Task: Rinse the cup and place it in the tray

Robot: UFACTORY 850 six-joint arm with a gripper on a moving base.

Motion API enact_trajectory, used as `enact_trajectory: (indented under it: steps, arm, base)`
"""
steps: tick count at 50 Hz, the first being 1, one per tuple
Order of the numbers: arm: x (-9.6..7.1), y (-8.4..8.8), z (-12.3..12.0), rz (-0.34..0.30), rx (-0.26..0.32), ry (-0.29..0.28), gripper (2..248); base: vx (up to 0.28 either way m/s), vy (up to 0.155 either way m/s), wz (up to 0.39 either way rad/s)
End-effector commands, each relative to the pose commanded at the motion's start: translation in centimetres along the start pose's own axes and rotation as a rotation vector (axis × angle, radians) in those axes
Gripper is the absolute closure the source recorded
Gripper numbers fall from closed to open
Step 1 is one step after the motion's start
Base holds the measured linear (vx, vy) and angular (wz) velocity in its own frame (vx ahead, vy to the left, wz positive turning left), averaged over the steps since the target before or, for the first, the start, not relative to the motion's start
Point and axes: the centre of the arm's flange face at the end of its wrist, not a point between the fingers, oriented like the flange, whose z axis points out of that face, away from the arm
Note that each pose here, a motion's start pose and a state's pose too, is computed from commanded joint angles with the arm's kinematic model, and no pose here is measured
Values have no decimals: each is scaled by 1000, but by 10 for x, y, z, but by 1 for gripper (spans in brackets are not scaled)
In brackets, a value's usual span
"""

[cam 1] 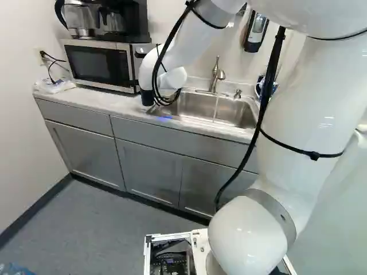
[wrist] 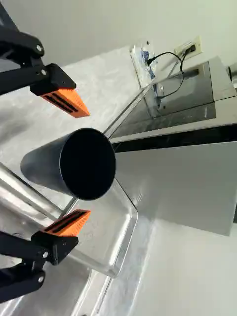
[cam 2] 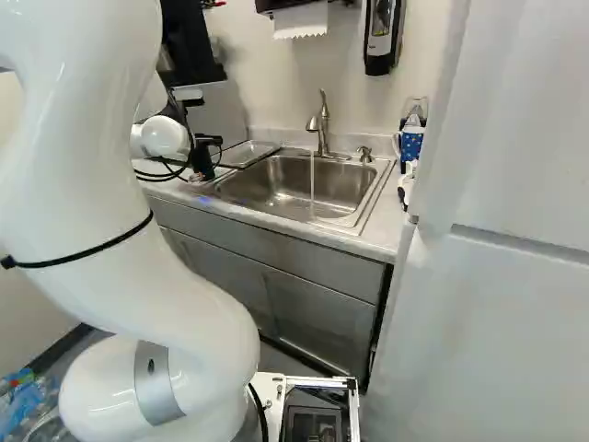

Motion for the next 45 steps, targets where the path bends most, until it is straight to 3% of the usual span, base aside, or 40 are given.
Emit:
enact_trajectory:
  steps: [45]
  arm:
    - [-30, -3, 7, -3, 5, 113, 3]
  base:
    - [0, 0, 0]
